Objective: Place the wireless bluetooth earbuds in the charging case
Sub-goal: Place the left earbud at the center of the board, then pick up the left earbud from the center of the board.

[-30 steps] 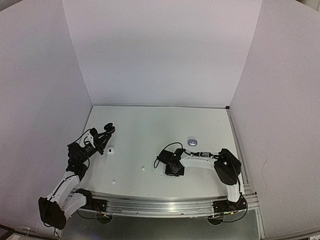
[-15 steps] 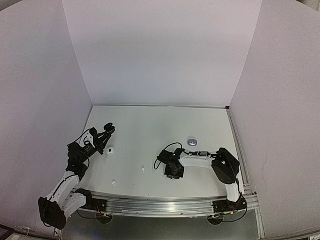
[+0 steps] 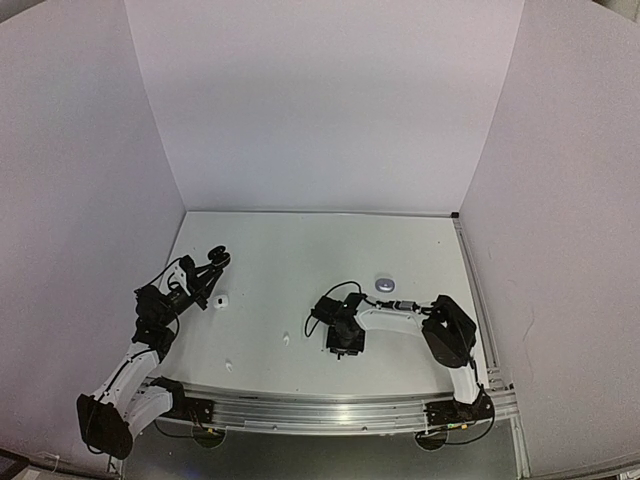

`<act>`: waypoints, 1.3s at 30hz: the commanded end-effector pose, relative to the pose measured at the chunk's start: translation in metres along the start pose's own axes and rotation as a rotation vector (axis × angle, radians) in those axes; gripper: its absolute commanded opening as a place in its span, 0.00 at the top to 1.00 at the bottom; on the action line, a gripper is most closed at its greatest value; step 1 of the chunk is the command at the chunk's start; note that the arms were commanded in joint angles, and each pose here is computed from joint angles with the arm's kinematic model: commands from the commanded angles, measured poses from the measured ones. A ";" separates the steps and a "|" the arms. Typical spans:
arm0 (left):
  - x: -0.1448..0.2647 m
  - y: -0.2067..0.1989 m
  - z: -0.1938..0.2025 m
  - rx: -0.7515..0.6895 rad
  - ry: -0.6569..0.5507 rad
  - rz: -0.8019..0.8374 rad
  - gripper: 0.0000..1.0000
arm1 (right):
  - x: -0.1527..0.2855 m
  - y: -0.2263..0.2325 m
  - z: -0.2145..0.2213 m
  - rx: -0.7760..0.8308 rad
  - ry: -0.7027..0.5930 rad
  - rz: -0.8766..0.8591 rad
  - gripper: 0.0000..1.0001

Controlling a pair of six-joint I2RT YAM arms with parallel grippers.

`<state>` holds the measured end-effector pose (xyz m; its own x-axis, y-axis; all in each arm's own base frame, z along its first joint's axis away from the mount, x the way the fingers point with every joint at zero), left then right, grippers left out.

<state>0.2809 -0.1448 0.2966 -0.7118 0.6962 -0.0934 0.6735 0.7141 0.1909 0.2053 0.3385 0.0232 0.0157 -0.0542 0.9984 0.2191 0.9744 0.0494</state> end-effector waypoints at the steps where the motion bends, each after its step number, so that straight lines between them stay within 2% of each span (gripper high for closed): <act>1: 0.000 0.004 -0.027 -0.034 -0.062 -0.010 1.00 | 0.005 -0.004 -0.003 0.043 0.000 0.028 0.64; 6: 0.000 0.004 -0.028 -0.035 -0.063 -0.007 1.00 | 0.011 -0.002 -0.008 0.035 -0.014 0.018 0.64; 13: -0.001 0.004 -0.028 -0.035 -0.064 -0.006 1.00 | 0.003 0.009 -0.008 0.023 0.014 0.019 0.74; 24: -0.001 0.004 -0.027 -0.039 -0.061 -0.007 1.00 | -0.009 -0.002 -0.002 0.018 0.047 0.076 0.79; 30: -0.001 0.004 -0.026 -0.038 -0.058 -0.007 1.00 | -0.013 -0.006 -0.003 0.023 0.043 0.092 0.88; 39: -0.001 0.004 -0.025 -0.038 -0.054 -0.007 1.00 | -0.021 -0.007 -0.006 0.055 0.057 0.106 0.92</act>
<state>0.2809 -0.1448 0.2964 -0.7116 0.6964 -0.0928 0.6737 0.7139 0.1910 0.2106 0.3410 0.0143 0.0555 -0.0159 0.9983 0.1780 0.9840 0.0058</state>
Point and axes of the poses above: each gripper's point midway between its finger pads, its own x axis back along the fingers, its own y axis along the line the jaws close on, z = x × y, the point moved 1 cm from there along x, back along the fingers, and after that the axes turned 6 degrees about -x, right-handed, at the moved point
